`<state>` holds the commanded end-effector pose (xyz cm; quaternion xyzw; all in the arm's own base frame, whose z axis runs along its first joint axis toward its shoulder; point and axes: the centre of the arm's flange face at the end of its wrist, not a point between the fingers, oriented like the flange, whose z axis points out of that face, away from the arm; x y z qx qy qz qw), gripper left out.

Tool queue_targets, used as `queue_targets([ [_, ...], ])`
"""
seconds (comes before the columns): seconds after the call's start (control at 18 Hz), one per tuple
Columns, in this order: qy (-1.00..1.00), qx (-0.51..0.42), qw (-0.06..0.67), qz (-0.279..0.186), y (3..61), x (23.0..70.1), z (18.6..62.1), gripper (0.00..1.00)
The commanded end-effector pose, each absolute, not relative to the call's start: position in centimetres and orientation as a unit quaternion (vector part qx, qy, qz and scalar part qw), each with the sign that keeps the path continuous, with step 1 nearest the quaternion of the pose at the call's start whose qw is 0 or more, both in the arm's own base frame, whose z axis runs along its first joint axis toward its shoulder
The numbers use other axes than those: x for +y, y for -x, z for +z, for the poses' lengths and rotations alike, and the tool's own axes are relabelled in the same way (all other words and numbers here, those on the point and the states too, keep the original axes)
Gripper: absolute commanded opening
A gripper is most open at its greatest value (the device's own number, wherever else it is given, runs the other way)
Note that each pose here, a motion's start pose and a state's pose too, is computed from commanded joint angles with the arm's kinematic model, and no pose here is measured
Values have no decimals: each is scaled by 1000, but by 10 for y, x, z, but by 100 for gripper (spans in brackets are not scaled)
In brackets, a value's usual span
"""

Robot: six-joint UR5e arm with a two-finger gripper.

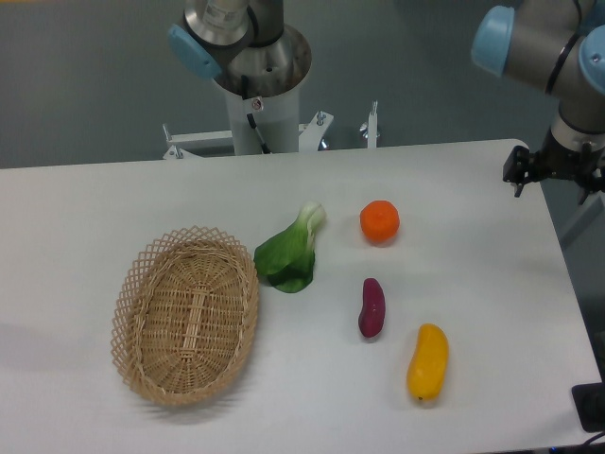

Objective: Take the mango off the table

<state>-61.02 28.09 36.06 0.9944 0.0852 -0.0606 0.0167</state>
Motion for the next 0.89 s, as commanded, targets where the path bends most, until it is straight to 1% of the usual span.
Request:
queue_targets([
  [0.44, -993, 101, 13, -58, 608, 284, 353, 100],
  [0.5, -992, 106, 10, -64, 609, 290, 346, 100],
  [0.67, -986, 132, -7, -101, 611, 302, 337, 100],
  [0.83, -984, 143, -16, -101, 611, 316, 329, 100],
  [0.89, -984, 150, -29, -95, 611, 319, 328, 100],
])
